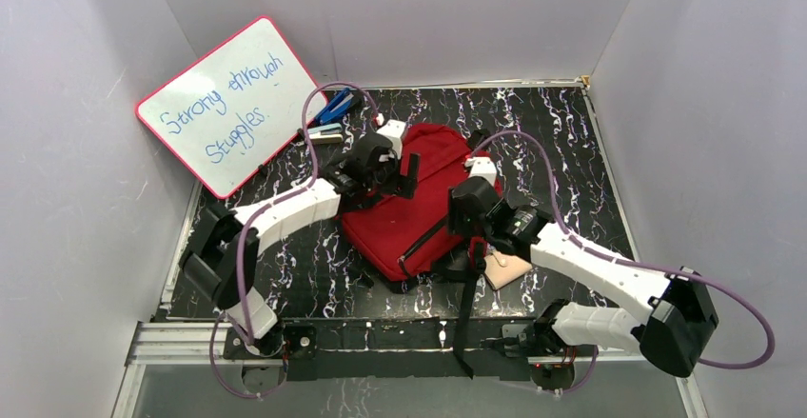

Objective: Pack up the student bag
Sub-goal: Unzip the student bag at the center of the board.

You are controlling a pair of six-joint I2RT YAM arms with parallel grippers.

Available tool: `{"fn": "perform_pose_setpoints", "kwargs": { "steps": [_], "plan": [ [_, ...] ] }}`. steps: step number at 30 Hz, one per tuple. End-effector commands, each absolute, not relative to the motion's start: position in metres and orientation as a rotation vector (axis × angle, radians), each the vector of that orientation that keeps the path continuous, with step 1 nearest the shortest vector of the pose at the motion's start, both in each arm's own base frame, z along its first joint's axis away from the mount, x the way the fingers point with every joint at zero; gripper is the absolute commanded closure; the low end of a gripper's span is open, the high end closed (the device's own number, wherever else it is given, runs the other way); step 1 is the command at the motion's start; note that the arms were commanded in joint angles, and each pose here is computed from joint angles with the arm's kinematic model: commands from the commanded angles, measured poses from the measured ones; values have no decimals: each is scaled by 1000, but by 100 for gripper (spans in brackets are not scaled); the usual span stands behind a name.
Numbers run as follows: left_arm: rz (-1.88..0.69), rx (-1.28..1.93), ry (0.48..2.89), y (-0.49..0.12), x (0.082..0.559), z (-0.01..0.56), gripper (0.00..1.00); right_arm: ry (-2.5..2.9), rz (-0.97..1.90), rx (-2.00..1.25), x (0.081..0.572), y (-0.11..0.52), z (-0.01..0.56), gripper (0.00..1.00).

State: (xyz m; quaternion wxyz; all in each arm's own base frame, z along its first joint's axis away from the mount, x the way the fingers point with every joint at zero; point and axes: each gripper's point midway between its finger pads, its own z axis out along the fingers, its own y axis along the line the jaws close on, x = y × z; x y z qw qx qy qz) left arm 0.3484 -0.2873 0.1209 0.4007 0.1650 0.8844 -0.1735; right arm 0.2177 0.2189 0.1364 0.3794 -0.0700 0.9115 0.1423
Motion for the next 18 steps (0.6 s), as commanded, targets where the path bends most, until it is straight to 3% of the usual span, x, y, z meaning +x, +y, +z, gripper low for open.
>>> {"fn": "perform_pose_setpoints", "kwargs": {
  "steps": [1, 8, 13, 18],
  "plan": [
    [-535, 599, 2131, -321, 298, 152, 13, 2410, 359, -9, 224, 201, 121, 45],
    [-519, 812, 2089, -342, 244, 140, 12, 2428, 434, 81, 243, 195, 101, 46],
    [-463, 837, 2116, -335, 241, 131, 12, 2422, 607, 112, 275, 196, 87, 48],
    [-307, 803, 2123, -317, 256, 131, 12, 2266, 750, -100, 310, 222, 111, 49]
  ]
}}
